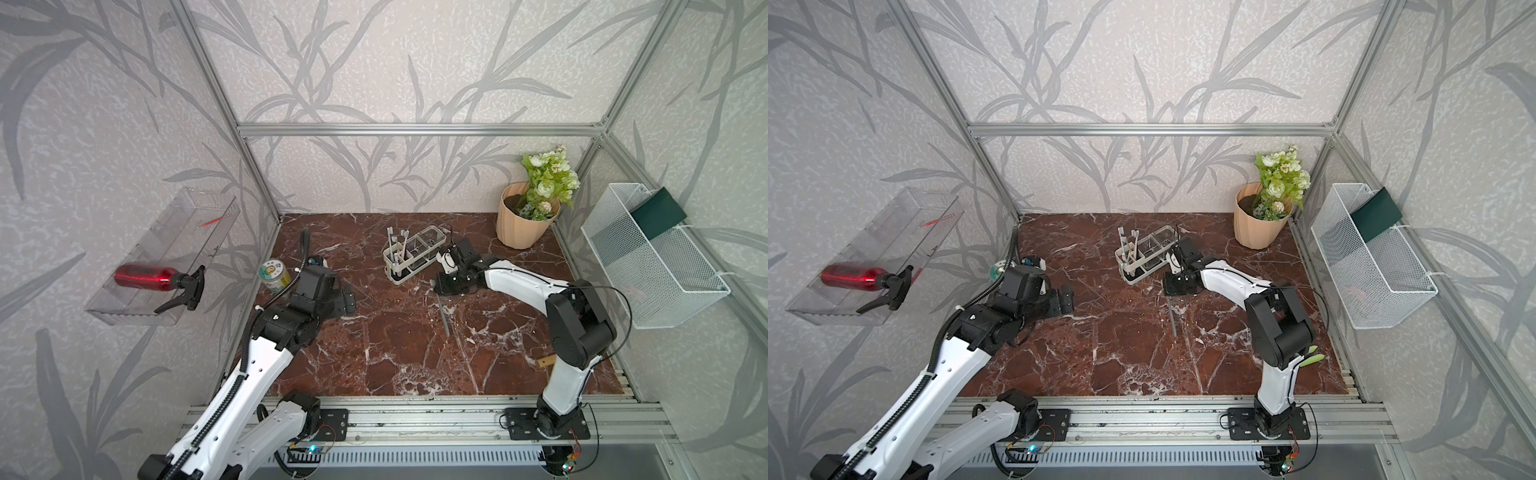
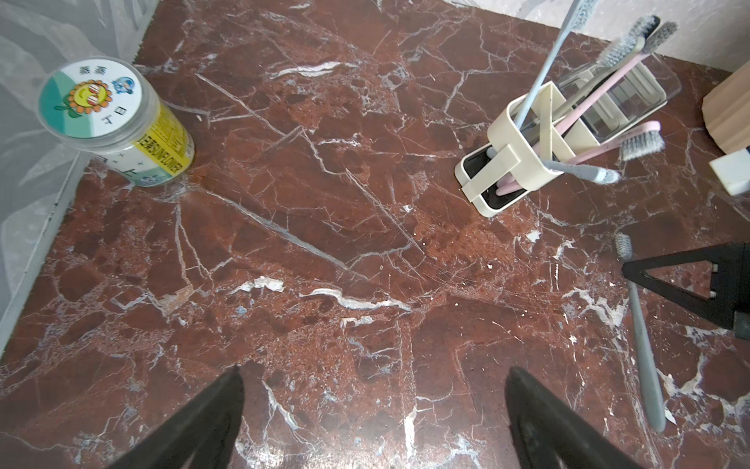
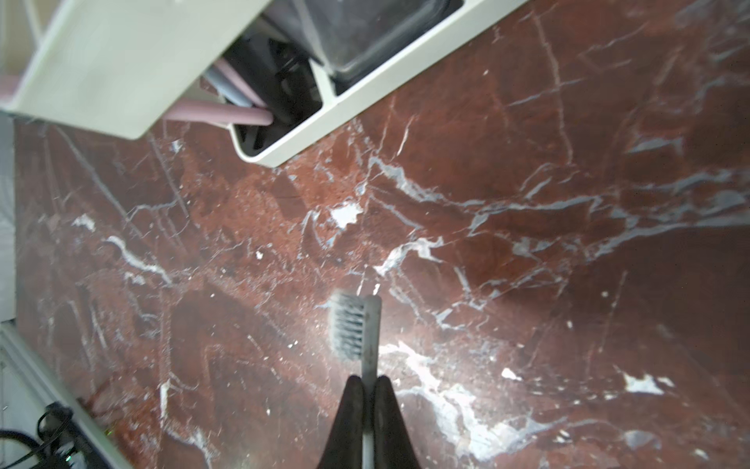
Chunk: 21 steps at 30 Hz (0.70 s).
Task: Place the toothbrush into the toothbrush holder
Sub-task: Pick up the toothbrush from the center of the board.
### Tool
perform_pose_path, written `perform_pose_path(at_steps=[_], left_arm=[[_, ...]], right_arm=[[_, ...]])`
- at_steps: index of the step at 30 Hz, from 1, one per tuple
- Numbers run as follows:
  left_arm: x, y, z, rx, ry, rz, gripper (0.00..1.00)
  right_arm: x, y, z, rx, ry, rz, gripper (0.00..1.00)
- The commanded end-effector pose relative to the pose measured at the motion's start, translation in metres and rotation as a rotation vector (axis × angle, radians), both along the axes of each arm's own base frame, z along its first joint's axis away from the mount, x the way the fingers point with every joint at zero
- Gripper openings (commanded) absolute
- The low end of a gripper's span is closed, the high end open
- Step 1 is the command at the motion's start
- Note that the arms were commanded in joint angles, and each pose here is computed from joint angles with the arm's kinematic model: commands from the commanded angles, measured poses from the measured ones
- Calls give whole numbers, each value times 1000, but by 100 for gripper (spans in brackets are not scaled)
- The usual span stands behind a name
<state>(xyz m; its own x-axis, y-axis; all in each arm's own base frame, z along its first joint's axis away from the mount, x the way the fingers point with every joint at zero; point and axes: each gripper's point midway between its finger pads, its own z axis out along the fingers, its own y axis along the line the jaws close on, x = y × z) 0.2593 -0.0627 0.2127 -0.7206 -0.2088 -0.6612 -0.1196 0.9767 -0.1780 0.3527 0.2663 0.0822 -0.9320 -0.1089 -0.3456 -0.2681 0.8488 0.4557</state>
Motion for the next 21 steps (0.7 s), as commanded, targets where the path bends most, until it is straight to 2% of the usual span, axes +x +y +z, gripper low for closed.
perform_pose_path(at_steps=[1, 9, 16, 21], left_arm=[[4, -19, 7, -125, -12, -23, 99], [19, -72, 15, -449, -10, -91, 98], [27, -90, 15, -553, 19, -93, 97], [30, -99, 22, -620, 23, -93, 92]], right_arm=[[-10, 23, 38, 161, -63, 87, 1], [-47, 66, 90, 402, -89, 283, 0], [-81, 96, 104, 515, -64, 445, 0], [-101, 111, 109, 563, -51, 530, 0]])
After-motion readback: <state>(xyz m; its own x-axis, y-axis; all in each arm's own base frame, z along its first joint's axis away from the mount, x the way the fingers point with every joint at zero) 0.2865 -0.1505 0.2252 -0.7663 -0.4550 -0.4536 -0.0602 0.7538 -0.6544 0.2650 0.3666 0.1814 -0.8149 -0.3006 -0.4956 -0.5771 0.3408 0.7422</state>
